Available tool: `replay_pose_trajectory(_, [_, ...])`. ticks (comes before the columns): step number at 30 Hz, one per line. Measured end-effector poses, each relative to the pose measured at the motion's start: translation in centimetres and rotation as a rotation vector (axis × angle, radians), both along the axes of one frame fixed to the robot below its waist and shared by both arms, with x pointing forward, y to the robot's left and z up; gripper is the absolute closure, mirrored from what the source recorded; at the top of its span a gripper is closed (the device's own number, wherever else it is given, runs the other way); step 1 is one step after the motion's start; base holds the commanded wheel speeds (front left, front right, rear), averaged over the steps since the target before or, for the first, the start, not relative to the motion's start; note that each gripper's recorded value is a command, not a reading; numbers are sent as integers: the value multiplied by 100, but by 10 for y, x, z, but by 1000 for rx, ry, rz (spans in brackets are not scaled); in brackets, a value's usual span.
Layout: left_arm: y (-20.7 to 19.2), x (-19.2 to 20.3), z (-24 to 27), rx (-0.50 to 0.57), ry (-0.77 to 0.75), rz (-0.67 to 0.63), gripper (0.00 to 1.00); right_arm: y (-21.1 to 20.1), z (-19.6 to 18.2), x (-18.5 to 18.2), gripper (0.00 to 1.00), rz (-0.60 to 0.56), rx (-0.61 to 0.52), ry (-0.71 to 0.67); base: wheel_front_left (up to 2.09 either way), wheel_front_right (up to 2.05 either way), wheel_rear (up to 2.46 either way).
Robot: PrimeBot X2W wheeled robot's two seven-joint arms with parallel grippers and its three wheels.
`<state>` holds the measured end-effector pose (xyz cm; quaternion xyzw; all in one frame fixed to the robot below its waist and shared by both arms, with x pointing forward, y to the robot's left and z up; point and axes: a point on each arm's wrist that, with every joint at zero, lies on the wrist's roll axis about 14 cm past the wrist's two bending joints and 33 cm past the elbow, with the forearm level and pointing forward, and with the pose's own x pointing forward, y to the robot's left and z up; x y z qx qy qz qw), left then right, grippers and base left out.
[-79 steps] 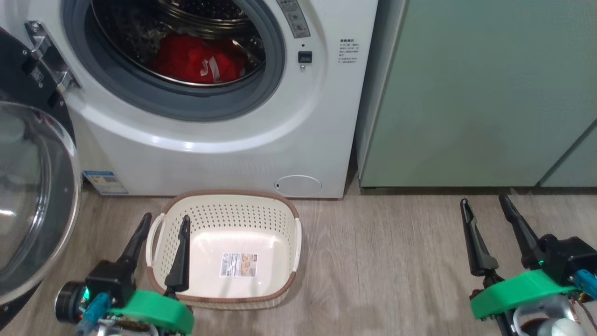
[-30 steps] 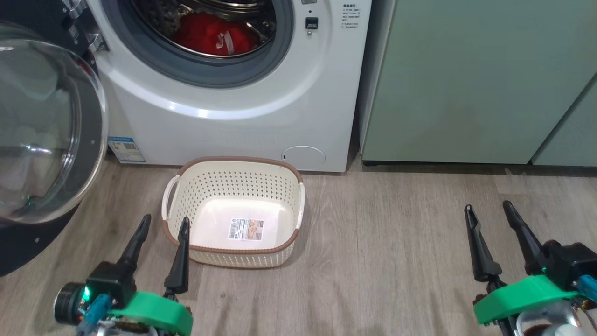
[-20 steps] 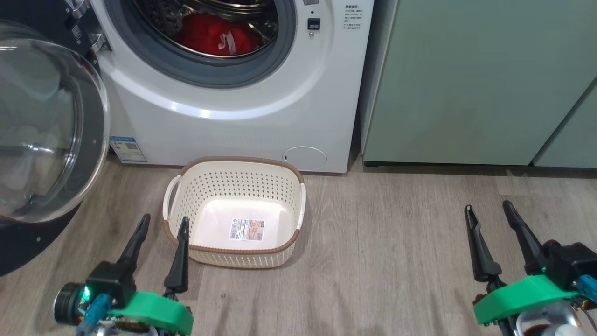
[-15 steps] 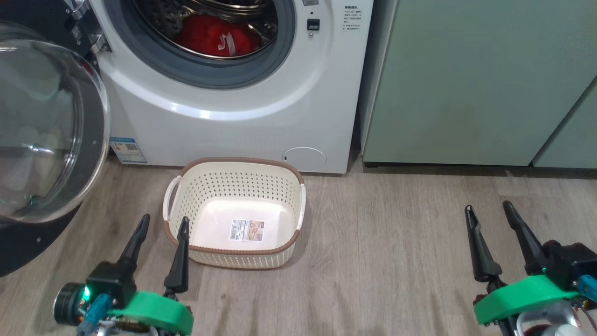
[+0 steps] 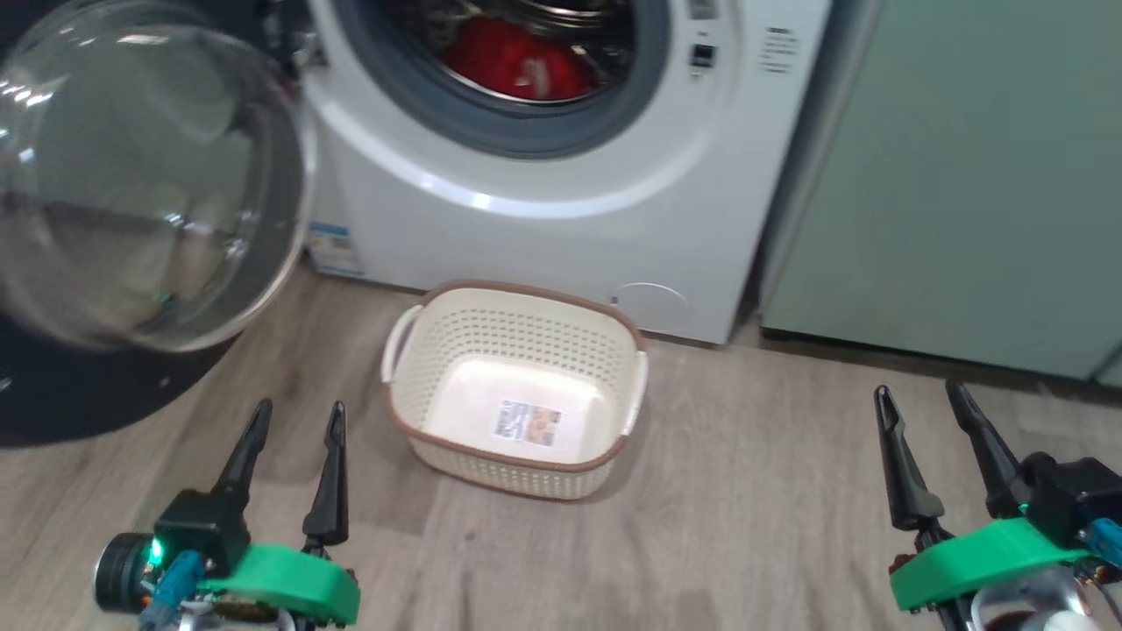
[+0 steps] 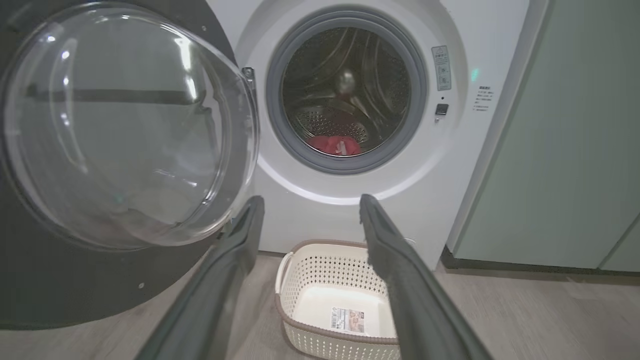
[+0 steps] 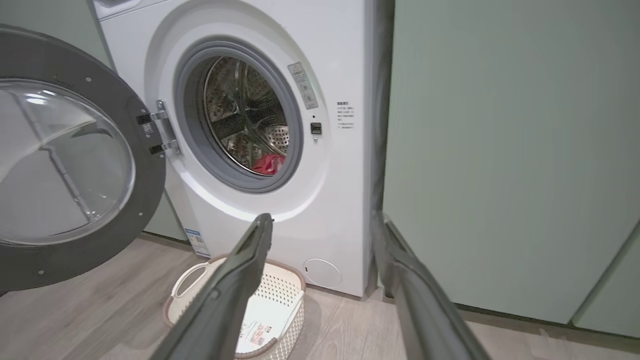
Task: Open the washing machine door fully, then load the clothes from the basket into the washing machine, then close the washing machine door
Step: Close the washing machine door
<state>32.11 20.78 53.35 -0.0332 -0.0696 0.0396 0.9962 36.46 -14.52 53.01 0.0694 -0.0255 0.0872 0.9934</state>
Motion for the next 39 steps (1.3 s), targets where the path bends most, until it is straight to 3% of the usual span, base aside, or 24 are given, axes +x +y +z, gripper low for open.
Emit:
replay_pose_trajectory(21, [99,-104,5,-19,-25,417,0,140,-2,13,0,412,29,13,0,0,0])
replay_pose_trajectory(38, [106,-111,5,-22,-18,458,0,159,-8,18,0,460,38,33,0,0,0])
replay_pose_trajectory(39, [106,-111,5,-21,-19,458,5,159,-8,18,0,460,38,33,0,0,0])
